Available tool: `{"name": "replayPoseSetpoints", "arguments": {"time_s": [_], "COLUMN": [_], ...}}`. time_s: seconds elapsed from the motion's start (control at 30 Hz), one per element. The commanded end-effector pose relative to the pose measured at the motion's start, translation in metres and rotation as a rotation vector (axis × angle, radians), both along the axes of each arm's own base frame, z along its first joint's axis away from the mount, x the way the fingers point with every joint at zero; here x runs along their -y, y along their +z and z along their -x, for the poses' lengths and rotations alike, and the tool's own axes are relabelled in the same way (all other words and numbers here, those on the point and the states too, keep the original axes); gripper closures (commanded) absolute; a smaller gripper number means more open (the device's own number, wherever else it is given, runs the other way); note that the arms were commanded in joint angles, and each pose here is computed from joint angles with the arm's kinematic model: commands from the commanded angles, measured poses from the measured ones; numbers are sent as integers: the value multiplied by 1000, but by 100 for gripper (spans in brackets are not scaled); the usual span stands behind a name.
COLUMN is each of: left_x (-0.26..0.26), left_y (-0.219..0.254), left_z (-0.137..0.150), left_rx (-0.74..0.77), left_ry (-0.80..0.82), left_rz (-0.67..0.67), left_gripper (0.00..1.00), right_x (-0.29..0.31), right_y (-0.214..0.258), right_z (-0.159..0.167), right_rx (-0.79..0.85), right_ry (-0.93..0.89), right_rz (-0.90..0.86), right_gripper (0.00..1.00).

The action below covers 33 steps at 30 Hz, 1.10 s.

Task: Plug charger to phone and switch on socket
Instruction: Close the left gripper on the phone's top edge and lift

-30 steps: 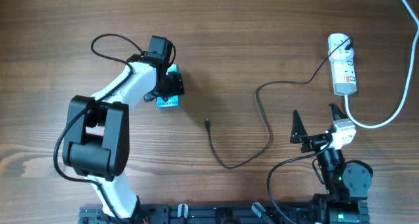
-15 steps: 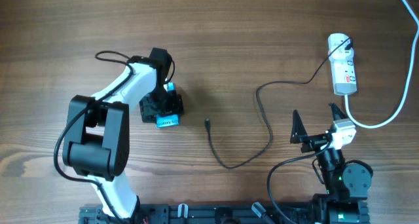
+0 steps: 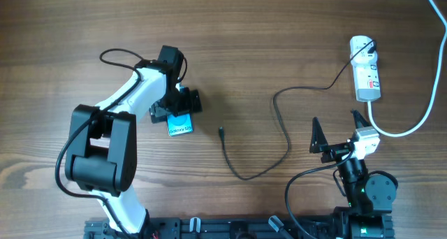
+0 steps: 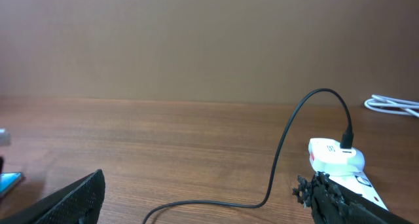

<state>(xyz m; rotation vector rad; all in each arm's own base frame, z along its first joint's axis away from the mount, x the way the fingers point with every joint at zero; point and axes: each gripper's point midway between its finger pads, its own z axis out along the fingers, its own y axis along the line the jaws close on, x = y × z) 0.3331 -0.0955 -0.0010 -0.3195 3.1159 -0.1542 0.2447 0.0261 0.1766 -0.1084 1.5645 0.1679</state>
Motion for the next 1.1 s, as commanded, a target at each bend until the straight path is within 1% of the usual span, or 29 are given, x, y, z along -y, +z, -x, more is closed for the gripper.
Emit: {"name": "replayPoseSetpoints", "arguments": {"time_s": [0.0,0.13,0.27,0.33,0.4,0.53,0.63,0.7,0.83,0.87,0.93,1.03,1.07], "left_x": [1,0,7,15,23,19,18,17,17,17,16,16,17], "left_y": [-18,-18,-20,-22,-26,-35,-39,-41,-42,-42,-42,-41,-41], "left_z": [-5,-3,4,10,18,34,41,43,35,36,41,48,50], "left_rx": [6,-4,-20,-26,-34,-54,-67,-68,-36,-38,-57,-84,-90], "left_ry": [9,30,5,-16,-46,15,23,23,33,35,31,23,18], "left_rz": [-1,-2,-7,-9,-13,-100,-119,-121,-118,-119,-126,-134,-136], "left_gripper": [0,0,7,7,6,1,0,0,0,2,11,12,11], "right_x": [-2,-3,-3,-2,-2,-3,-2,-2,-2,-3,-2,-3,-2], "right_y": [3,3,3,3,3,3,3,3,3,3,3,3,3], "right_z": [1,1,1,1,1,1,1,1,1,1,1,1,1], "right_rx": [15,15,15,15,14,15,15,15,15,14,15,15,15], "right_ry": [12,13,13,12,12,13,12,12,12,13,12,13,12], "right_rz": [11,12,12,12,11,11,11,11,11,11,11,11,11], "right_gripper": [0,0,0,0,0,0,0,0,0,0,0,0,0]}}
